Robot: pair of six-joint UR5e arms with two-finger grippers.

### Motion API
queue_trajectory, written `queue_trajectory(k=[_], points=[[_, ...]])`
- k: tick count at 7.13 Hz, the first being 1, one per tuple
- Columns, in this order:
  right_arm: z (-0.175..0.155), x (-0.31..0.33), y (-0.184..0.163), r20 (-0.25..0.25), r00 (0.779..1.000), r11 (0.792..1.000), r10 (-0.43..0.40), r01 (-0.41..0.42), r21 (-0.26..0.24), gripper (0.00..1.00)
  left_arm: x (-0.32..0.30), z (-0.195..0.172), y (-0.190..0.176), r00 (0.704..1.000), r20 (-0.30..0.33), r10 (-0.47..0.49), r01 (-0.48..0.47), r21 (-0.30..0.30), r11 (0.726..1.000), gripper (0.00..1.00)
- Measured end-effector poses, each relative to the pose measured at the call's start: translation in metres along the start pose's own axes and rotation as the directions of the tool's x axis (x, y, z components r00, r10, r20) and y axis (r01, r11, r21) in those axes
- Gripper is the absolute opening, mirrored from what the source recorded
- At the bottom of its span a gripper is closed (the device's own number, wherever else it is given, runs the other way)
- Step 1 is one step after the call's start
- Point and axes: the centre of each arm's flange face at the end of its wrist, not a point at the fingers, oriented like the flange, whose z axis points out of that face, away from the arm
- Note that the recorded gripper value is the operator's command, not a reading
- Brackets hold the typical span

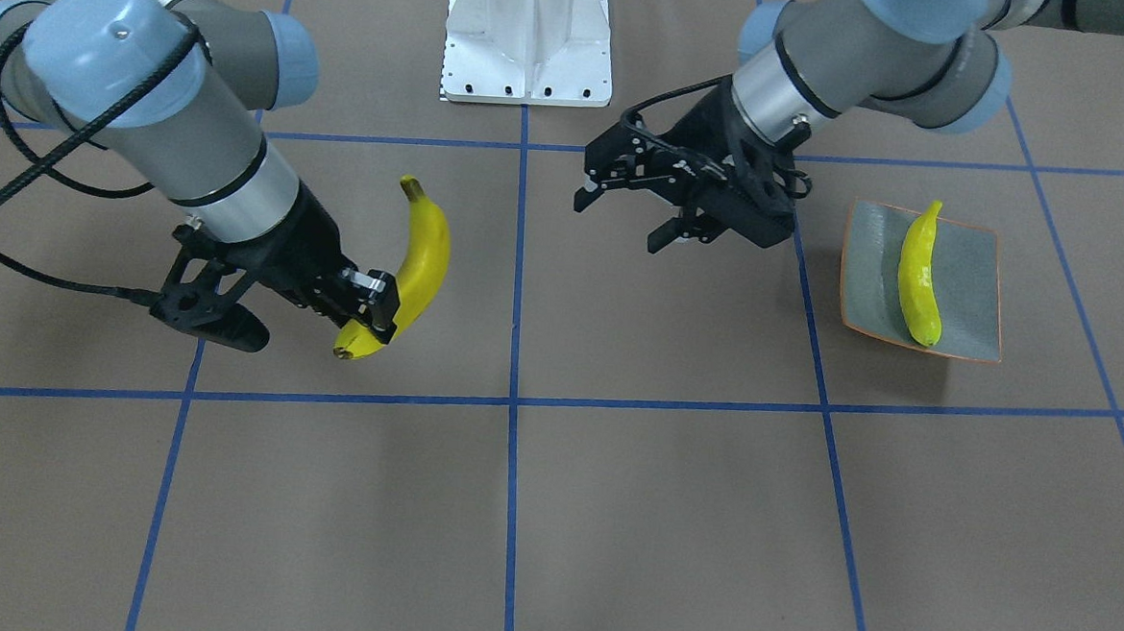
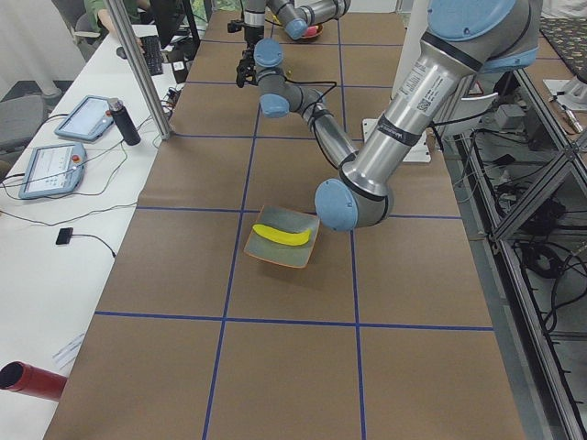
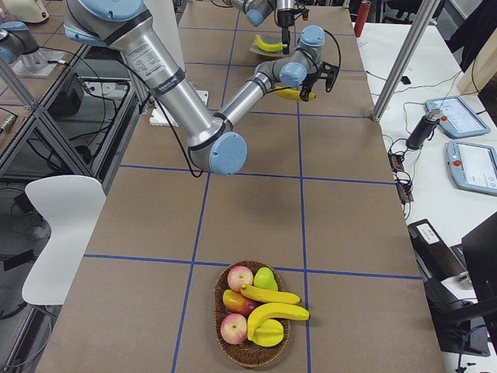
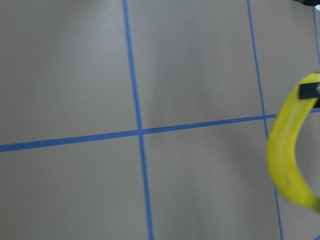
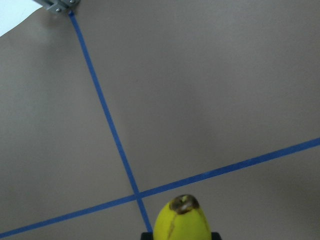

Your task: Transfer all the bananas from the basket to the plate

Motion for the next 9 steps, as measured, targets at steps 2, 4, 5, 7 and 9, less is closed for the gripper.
queue_trajectory(k=[2, 4, 5, 7, 9], points=[[0.001, -0.014, 0.025, 0.021, 0.999, 1.000, -0.025, 0.026, -0.017, 0.00, 0.022, 0.036, 0.010, 1.000, -0.028, -0.003, 0.004, 0.031, 1.000, 1.00], [-0.006, -0.020, 0.038, 0.042, 0.998, 0.999, -0.045, 0.045, -0.022, 0.00, 0.035, 0.057, 0.021, 0.999, -0.042, -0.010, 0.012, 0.046, 0.999, 1.00], [-0.009, -0.021, 0.041, 0.048, 0.998, 0.998, -0.050, 0.051, -0.023, 0.00, 0.039, 0.063, 0.025, 0.999, -0.045, -0.016, 0.018, 0.043, 0.999, 1.00], [-0.009, -0.022, 0.043, 0.051, 0.997, 0.998, -0.053, 0.054, -0.023, 0.00, 0.045, 0.080, 0.032, 0.999, -0.041, -0.030, 0.031, 0.024, 0.999, 1.00], [-0.009, -0.022, 0.044, 0.052, 0.997, 0.998, -0.054, 0.056, -0.023, 0.00, 0.050, 0.089, 0.037, 0.998, -0.041, -0.049, 0.050, 0.010, 0.999, 0.99]])
